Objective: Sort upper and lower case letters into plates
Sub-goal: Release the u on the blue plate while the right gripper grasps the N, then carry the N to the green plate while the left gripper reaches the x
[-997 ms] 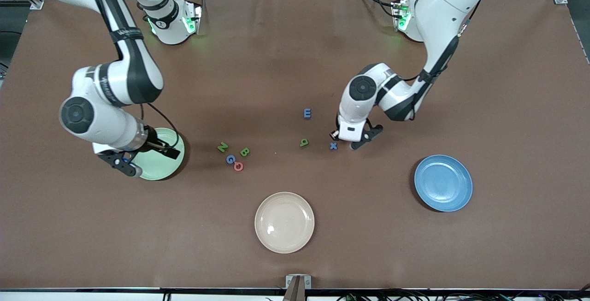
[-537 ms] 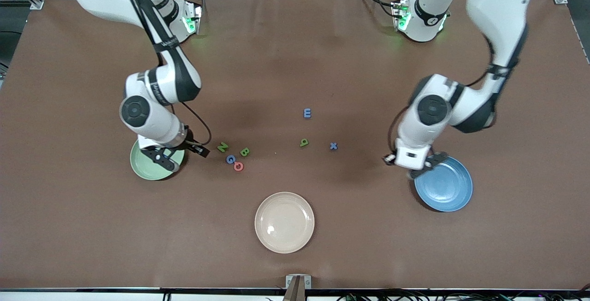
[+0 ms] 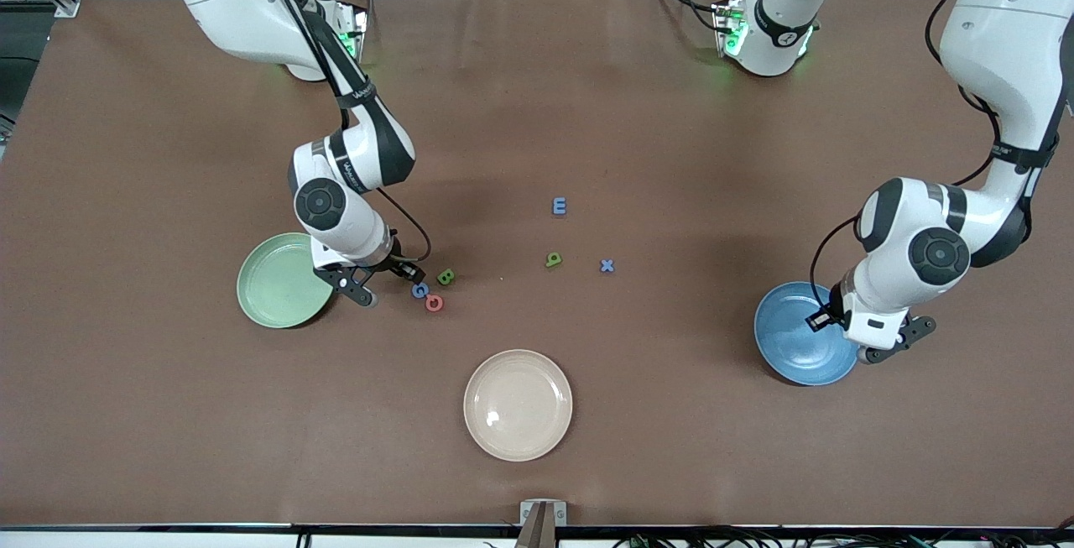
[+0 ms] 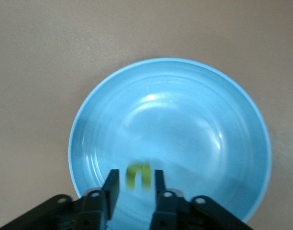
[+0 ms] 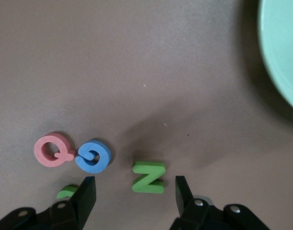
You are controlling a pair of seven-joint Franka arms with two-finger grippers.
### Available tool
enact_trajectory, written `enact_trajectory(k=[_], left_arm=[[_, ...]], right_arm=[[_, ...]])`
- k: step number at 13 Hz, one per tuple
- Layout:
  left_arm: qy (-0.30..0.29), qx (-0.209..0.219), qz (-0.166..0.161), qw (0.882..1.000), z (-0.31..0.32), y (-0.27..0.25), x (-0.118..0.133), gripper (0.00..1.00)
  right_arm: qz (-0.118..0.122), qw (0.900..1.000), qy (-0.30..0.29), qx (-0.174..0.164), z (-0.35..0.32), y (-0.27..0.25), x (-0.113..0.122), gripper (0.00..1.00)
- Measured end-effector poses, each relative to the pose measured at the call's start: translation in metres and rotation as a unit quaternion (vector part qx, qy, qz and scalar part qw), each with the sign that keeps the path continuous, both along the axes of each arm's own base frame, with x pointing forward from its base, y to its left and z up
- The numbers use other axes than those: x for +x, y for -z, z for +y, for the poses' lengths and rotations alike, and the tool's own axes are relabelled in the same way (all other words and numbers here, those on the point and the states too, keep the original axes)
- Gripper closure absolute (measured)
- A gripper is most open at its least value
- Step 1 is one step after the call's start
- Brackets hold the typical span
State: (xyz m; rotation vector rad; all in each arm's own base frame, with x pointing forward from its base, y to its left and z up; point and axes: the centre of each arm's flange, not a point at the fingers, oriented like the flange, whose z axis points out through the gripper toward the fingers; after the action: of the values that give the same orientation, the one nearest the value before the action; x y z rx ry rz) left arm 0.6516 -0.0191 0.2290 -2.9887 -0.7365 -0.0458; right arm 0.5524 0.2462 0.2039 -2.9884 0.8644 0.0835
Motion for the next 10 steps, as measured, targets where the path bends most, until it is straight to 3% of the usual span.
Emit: enact_trajectory(k=[3, 5, 7, 8, 10], left_arm=[[0.006, -0.005, -0.003, 1.0, -0.011, -0.002, 0.003, 0.25], [0.024, -0.015, -0.009, 1.0, -0.053, -0.008, 0.001, 0.02], [0.047, -0.023, -0.011, 0.999, -0.118, -0.012, -0.009, 0.01], [0.072, -0.025, -0.011, 0.997, -0.157, -0.013, -0.018, 0.01], [0.127, -0.027, -0.009, 0.991, -0.241, -0.013, -0.048, 0.01]], right_arm=[[0.008, 1.0, 0.001, -0.005, -0.003, 0.016, -0.002, 0.24], [0.012, 1.0, 0.001, -0.007, -0.003, 0.023, -0.005, 0.24], [0.014, 1.0, 0.0, -0.008, -0.004, 0.024, -0.007, 0.3], [0.014, 1.0, 0.0, -0.008, -0.004, 0.024, -0.007, 0.39], [0.015, 1.0, 0.0, -0.009, -0.004, 0.025, -0.007, 0.47]])
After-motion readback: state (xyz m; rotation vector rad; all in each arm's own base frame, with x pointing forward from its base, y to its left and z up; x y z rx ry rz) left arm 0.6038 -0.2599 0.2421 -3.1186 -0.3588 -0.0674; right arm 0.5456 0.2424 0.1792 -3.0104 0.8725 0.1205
